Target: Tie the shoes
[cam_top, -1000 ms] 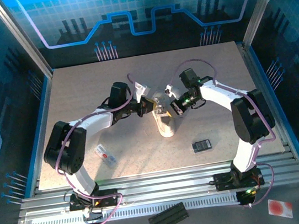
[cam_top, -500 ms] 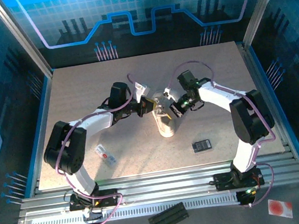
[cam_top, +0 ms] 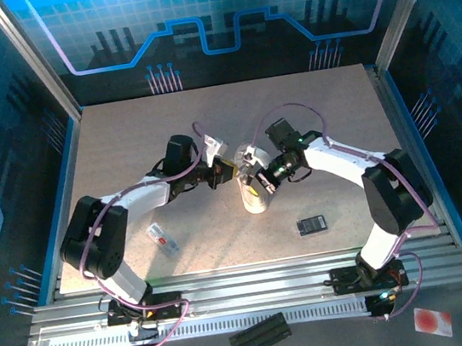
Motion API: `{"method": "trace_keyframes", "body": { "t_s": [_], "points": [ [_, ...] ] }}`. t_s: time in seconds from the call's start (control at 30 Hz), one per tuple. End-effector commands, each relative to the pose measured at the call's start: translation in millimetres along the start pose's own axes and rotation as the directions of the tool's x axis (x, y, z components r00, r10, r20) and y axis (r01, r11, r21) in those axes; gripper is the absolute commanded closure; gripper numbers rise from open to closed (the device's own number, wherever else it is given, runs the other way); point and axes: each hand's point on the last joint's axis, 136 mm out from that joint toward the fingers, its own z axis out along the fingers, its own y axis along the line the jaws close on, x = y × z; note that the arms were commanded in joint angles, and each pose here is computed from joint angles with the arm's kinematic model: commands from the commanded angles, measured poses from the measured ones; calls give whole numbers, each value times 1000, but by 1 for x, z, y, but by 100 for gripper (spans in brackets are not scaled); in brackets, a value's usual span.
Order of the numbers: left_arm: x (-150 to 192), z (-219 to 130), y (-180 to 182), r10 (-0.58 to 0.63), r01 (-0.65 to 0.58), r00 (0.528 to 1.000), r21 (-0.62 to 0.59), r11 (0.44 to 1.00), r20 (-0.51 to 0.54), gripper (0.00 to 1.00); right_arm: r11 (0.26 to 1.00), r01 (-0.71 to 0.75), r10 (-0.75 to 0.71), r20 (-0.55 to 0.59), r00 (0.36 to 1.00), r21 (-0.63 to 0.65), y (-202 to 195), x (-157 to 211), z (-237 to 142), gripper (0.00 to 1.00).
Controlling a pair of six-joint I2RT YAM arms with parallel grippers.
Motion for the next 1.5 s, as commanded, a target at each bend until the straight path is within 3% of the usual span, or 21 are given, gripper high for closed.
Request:
{"method": "trace_keyframes", "body": {
  "t_s": [0.0, 0.4, 0.97, 1.27, 1.47],
  "points": [
    [3, -8, -8, 13, -13, 1000, 16, 1000, 0, 100, 1000, -15, 15, 29, 999, 0, 9, -8, -12, 92],
    [-10, 4, -2, 23, -24, 999, 21, 999, 34, 100, 983, -165, 154, 125, 980, 81, -32, -55, -43, 92],
    [-6, 19, 6, 16, -17, 1000, 26, 1000, 26, 100, 937, -325, 318, 75, 945, 130, -77, -61, -20, 87],
    [-3, 23, 8, 8, -8, 1000, 30, 1000, 17, 100, 933, -335, 330, 60, 942, 130, -83, -59, -13, 80],
    [0, 23, 8, 12, -13, 1000, 26, 1000, 10, 100, 929, -342, 339, 44, 940, 142, -86, -51, -9, 68]
  ]
}}
